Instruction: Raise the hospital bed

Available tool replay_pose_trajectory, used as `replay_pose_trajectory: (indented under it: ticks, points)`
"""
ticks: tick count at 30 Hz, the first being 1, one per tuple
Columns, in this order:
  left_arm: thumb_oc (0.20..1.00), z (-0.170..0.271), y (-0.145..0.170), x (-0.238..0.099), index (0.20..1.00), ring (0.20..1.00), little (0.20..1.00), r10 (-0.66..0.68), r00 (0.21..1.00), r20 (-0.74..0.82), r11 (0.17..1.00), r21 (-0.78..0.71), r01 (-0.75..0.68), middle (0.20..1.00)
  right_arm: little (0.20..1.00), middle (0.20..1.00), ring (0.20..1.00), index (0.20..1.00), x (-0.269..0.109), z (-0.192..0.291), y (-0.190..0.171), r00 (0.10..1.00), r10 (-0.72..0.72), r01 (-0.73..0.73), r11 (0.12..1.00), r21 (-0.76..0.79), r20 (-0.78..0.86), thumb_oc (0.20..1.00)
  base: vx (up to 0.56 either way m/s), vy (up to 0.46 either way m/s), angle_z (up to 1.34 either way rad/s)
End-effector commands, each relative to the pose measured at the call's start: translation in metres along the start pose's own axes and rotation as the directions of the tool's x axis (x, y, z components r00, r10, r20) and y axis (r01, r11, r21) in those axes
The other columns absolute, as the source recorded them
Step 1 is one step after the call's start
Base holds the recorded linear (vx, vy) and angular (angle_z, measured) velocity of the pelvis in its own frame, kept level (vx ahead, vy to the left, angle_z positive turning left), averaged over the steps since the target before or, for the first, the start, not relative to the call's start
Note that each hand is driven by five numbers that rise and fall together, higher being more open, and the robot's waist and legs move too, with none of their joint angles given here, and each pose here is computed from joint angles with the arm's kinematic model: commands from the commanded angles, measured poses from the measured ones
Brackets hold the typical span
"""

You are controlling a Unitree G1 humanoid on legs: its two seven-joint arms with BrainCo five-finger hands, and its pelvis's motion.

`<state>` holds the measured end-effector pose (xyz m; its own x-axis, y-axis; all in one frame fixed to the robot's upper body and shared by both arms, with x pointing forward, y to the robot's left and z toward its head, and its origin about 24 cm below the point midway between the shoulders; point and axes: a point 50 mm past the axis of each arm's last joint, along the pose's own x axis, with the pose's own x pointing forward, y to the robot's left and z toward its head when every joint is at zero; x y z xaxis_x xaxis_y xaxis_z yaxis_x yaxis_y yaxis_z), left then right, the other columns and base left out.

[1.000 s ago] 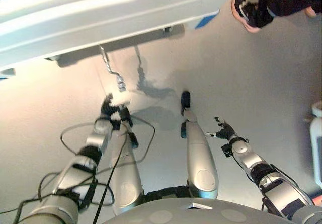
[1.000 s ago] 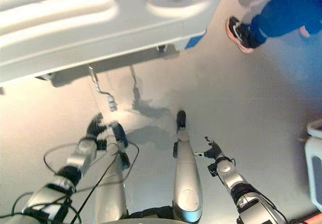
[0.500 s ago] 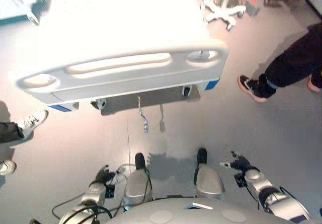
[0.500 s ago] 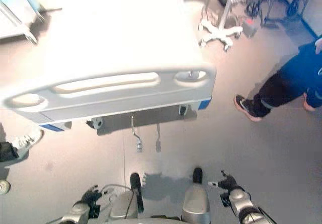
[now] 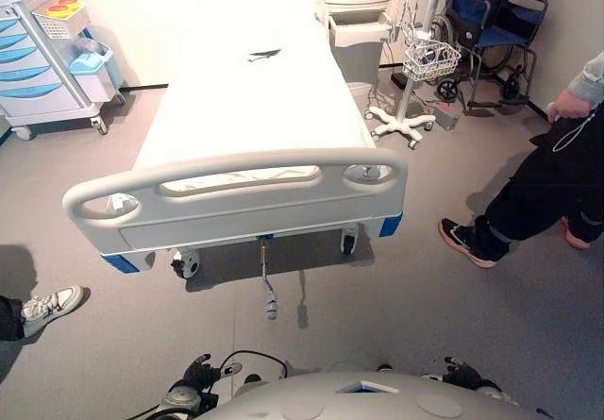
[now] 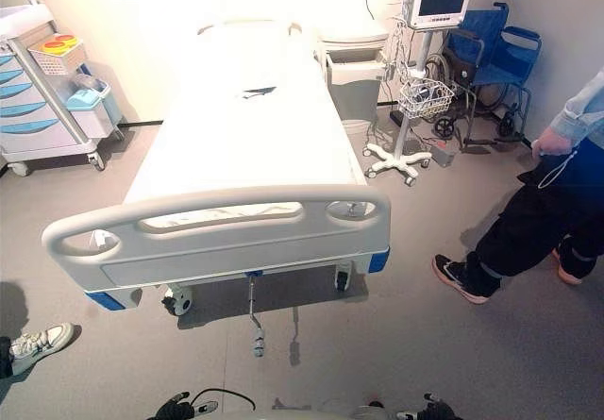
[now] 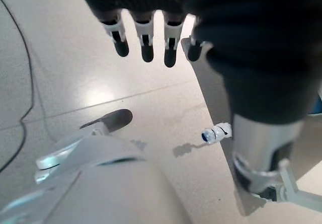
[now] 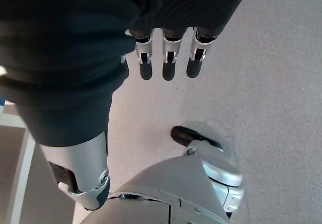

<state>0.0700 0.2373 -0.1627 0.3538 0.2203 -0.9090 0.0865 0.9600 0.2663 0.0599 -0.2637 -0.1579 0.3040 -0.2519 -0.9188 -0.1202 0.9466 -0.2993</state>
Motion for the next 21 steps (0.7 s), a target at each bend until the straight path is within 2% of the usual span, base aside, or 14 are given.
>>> replay_pose_trajectory:
  ticks: [1, 21]
  points:
    - [1.000, 0.035, 0.007, 0.005, 1.000, 1.000, 1.000, 0.011, 0.994, 0.108, 0.998, 0.060, -0.017, 1.000, 1.000, 1.000, 1.000, 1.000, 0.005, 0.032, -0.001, 0.998, -0.013, 0.008, 0.997, 0.075, 0.064, 1.000, 0.04, 0.001, -0.02]
    - [1.000, 0.039, -0.007, 0.006, 1.000, 1.000, 1.000, -0.029, 0.993, 0.117, 0.998, 0.050, 0.023, 1.000, 1.000, 1.000, 1.000, 1.000, 0.005, 0.030, 0.004, 0.998, -0.011, 0.008, 0.999, 0.038, 0.059, 1.000, 0.00, -0.002, 0.02]
